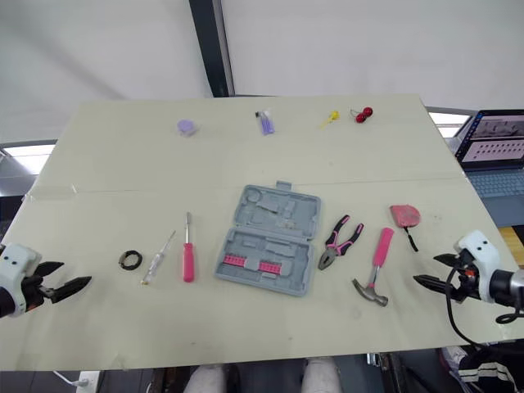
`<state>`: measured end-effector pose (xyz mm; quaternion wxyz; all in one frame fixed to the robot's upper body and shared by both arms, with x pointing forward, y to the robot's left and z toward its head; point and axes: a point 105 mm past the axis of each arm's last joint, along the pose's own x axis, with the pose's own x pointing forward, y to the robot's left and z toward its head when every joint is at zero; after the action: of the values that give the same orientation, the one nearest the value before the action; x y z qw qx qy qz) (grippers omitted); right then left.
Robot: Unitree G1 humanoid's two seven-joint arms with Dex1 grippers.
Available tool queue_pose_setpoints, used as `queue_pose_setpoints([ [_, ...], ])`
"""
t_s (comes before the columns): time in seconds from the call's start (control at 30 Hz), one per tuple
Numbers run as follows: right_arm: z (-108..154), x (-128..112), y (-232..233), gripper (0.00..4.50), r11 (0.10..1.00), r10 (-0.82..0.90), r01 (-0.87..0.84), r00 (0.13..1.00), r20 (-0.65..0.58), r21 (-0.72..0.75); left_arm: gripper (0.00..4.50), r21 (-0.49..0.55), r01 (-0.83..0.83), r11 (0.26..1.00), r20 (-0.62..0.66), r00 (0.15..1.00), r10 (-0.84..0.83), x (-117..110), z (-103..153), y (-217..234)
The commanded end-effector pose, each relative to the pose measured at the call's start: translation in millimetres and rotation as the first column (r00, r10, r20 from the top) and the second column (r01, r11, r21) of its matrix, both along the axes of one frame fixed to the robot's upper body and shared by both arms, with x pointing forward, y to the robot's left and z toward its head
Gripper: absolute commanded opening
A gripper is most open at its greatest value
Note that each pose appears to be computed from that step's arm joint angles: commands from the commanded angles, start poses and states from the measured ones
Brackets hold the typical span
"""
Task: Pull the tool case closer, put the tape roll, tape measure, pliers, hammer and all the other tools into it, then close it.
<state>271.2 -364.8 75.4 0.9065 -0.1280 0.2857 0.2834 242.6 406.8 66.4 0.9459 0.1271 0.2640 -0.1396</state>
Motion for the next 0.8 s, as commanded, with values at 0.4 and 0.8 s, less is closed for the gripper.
queue_pose_setpoints([
  [0.4, 44, 17, 31, 4.50, 0.992, 0.018, -0.037, 0.987, 0.161, 0.118, 4.47, -0.045, 0.157, 0.987, 0.097, 0.984, -0.152, 26, 25, -45],
  [0.8, 57, 37, 167, 3.17, 0.964, 0.199, -0.234, 0.949, 0.245, 0.123, 3.17, -0.022, 0.614, 0.789, 0.163, 0.781, -0.603, 108, 63, -208],
])
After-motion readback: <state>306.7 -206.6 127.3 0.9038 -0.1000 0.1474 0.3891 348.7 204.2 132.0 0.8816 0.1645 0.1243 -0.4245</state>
